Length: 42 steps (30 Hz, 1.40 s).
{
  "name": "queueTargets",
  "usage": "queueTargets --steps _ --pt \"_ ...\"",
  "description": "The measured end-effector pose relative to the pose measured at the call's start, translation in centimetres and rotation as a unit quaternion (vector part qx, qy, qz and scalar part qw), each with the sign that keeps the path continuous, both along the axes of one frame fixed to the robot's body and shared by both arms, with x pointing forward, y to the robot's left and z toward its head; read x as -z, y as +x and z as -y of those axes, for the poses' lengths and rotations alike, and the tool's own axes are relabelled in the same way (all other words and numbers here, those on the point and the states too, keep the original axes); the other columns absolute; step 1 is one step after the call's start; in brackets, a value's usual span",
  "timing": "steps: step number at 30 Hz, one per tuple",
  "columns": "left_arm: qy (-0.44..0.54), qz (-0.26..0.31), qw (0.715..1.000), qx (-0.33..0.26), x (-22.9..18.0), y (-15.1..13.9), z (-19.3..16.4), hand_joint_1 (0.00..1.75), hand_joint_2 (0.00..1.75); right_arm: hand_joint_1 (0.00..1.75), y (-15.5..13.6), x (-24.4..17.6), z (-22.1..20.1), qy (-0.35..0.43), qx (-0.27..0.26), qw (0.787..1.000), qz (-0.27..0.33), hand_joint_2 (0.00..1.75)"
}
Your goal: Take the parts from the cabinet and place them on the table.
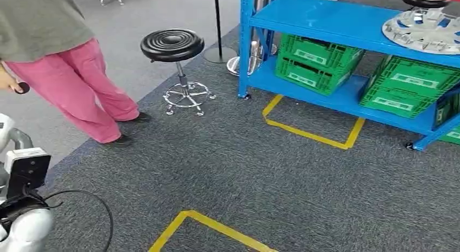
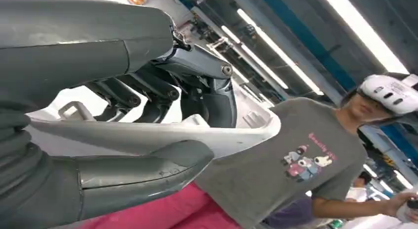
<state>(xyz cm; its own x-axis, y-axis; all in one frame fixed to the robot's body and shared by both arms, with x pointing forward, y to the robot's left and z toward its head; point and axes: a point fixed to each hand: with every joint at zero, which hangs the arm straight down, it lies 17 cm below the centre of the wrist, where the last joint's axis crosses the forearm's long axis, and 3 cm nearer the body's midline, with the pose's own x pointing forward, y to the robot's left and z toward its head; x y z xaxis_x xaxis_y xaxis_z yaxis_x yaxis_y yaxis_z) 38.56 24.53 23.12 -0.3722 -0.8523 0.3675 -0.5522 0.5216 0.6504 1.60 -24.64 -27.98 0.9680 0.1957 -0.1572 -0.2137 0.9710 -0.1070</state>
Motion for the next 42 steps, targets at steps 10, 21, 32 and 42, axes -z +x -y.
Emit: queueTargets --steps 10,21,32,42 --pt "-0.002 0.009 1.000 0.002 -0.8 0.6 0.3 1.75 1.75 0.00 -0.1 0.0 0.0 0.004 0.000 1.000 0.001 0.00" --pt "-0.008 0.016 1.000 0.017 -1.3 1.2 1.2 1.75 1.75 0.00 -0.4 -0.3 -3.1 0.086 0.011 0.996 0.004 0.00" --pt "-0.006 0.017 1.000 0.018 -1.3 1.4 1.2 1.75 1.75 0.00 0.0 -0.3 -3.2 0.091 0.022 0.996 0.010 0.00" --pt "-0.005 0.017 1.000 0.019 -1.4 1.4 1.3 1.75 1.75 0.00 0.4 -0.2 -3.3 0.092 0.027 0.995 0.021 0.00"
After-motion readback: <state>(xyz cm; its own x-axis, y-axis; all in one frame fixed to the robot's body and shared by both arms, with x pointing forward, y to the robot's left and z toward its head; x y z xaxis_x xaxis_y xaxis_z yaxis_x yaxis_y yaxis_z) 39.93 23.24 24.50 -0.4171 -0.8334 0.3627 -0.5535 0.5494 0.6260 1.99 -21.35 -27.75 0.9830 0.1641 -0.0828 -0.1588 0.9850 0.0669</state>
